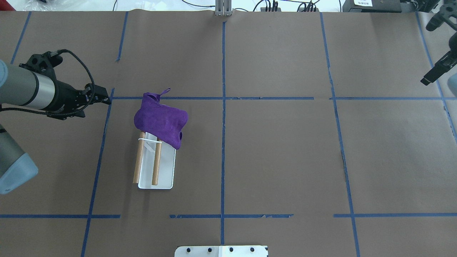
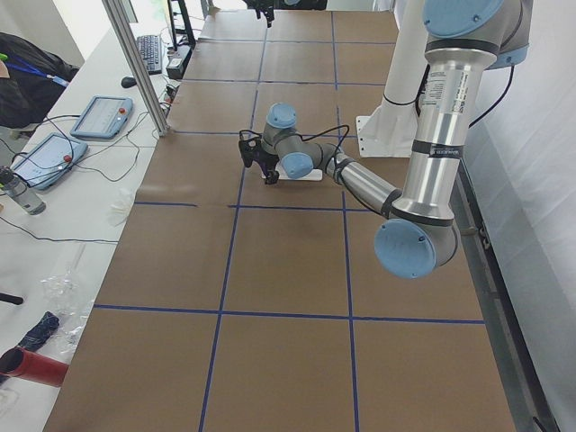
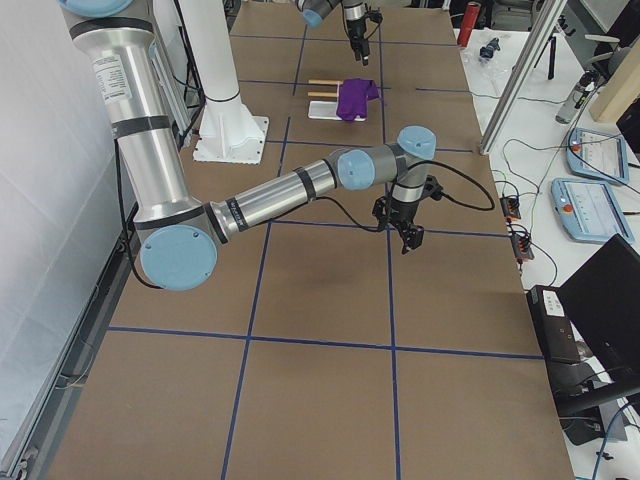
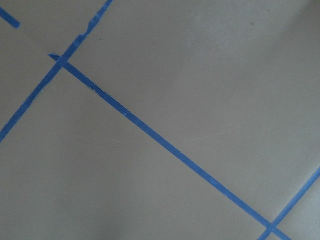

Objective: Hang towel on rack

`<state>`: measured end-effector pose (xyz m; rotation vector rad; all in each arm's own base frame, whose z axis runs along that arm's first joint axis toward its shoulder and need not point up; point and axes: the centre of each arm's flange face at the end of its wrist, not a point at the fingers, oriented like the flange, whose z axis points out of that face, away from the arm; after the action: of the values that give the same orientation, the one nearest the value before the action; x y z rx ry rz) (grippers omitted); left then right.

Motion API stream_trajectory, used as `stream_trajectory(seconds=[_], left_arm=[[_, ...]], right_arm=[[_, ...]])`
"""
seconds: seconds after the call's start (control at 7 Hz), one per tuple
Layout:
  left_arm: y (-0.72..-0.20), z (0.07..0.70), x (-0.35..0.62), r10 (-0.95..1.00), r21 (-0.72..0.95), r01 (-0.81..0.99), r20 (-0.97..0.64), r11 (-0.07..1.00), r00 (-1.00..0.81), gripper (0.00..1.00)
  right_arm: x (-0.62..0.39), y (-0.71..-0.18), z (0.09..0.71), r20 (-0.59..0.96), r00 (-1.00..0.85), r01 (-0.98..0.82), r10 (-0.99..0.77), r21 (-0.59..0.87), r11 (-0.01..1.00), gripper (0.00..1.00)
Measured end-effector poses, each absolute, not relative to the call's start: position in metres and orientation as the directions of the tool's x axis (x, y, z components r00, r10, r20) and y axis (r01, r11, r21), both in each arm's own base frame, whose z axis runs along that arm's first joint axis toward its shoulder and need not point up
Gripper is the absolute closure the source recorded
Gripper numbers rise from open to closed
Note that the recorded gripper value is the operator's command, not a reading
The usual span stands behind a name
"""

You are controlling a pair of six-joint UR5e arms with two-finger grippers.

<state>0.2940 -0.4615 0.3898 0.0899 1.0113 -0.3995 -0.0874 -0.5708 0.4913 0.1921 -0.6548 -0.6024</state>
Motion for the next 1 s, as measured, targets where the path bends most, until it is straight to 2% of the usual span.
stream_trajectory(seconds=[0.29, 0.57, 0.86, 1.0], left_arm=[[-0.454, 0.450, 0.245, -0.006, 0.153, 0.196, -0.775, 0.969, 0.632, 0.00], [-0.464, 0.513, 0.170, 0.252, 0.354, -0.024, -0.615, 0.935, 0.747, 0.00], [-0.475, 0.562, 0.052, 0.342, 0.351, -0.172, -0.512, 0.921, 0.788, 0.00], [-0.472, 0.580, -0.002, 0.314, 0.294, -0.178, -0.527, 0.939, 0.790, 0.00]], right_arm=[[-0.020, -0.542, 0.562, 0.594, 0.676, 0.370, -0.436, 0.239, 0.898, 0.00], [0.022, -0.503, 0.618, 0.630, 0.707, 0.305, -0.320, 0.136, 0.943, 0.00], [0.041, -0.479, 0.649, 0.661, 0.711, 0.252, -0.239, 0.079, 0.965, 0.00], [0.045, -0.473, 0.654, 0.666, 0.717, 0.212, -0.207, 0.074, 0.974, 0.00]])
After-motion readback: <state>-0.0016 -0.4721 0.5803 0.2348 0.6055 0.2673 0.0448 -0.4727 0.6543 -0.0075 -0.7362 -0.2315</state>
